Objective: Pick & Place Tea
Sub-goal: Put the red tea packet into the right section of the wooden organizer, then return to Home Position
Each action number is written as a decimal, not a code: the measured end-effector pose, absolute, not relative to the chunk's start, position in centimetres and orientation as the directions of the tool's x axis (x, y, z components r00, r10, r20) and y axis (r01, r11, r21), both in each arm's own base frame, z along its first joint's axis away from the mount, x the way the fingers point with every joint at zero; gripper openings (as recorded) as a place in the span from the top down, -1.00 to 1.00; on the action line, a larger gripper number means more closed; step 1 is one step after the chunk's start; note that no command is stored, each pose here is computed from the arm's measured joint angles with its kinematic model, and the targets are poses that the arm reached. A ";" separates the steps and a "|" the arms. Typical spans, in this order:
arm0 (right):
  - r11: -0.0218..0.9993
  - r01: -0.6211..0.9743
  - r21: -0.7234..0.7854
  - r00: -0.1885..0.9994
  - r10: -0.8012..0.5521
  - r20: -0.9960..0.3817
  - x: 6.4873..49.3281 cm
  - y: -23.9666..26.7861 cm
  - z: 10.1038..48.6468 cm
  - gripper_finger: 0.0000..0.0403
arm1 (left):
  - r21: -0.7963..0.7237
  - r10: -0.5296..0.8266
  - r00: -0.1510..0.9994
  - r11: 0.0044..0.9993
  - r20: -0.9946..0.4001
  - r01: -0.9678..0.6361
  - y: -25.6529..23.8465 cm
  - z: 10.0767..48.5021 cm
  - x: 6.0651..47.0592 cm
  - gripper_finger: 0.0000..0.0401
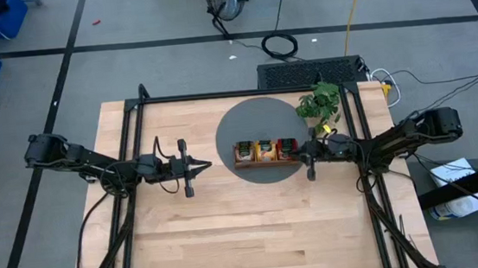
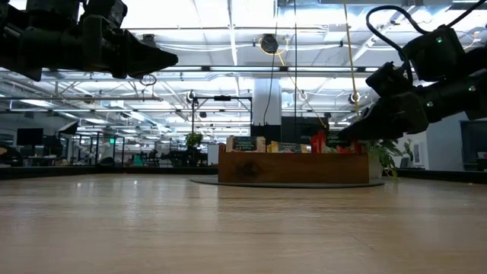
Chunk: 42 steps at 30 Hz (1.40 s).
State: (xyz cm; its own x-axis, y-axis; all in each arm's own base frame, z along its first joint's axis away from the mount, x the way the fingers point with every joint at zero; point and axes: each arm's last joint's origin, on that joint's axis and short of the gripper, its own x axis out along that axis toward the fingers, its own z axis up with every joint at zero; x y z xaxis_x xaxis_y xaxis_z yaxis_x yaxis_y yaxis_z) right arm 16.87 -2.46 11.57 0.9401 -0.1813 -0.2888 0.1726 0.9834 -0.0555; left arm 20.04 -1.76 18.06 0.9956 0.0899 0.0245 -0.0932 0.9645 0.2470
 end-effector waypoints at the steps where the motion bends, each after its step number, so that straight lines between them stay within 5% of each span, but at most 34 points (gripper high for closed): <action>1: 0.983 0.176 -0.056 0.940 -0.184 -0.286 16.9 -2.5 11.6 0.71 | 0.246 0.090 0.996 0.965 0.025 -0.093 -1.8 18.1 20.0 0.88; 8: 0.976 0.208 -0.061 0.963 -0.215 -0.165 17.1 -2.6 12.8 0.35 | 0.249 0.090 0.996 0.964 0.024 -0.094 -1.8 18.1 20.0 0.88; 15: 0.958 0.256 -0.129 0.961 -0.267 -0.070 17.0 -2.7 13.9 0.25 | 0.248 0.210 0.977 0.945 0.039 -0.213 -0.9 18.6 19.7 0.88; 19: 0.953 0.257 -0.159 0.963 -0.266 -0.037 16.5 -2.6 14.9 0.39 | 0.283 0.237 0.971 0.931 0.015 -0.231 -0.4 19.4 18.6 0.89; 26: 0.950 0.239 -0.204 0.963 -0.258 -0.073 14.5 -2.3 16.0 0.95 | 0.279 0.302 0.953 0.915 0.008 -0.292 0.4 21.4 14.6 0.98; 33: 0.985 0.087 -0.152 0.996 -0.080 0.050 13.1 -1.6 17.4 0.99 | 0.251 0.224 0.975 0.943 0.004 -0.218 0.6 21.2 12.2 0.99; 42: 0.994 0.049 -0.101 0.995 -0.040 0.090 12.6 -1.4 17.8 1.00 | 0.239 0.233 0.972 0.942 0.040 -0.236 0.9 17.3 11.5 0.99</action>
State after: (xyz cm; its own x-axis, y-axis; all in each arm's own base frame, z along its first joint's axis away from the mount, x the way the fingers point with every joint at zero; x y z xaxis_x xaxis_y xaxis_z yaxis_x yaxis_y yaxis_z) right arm 12.60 -1.44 17.82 0.9952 -0.0399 0.0897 0.0490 0.9937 -0.1011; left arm 11.48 0.89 17.30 0.9717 0.2328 0.0402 -0.2356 0.9421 0.2386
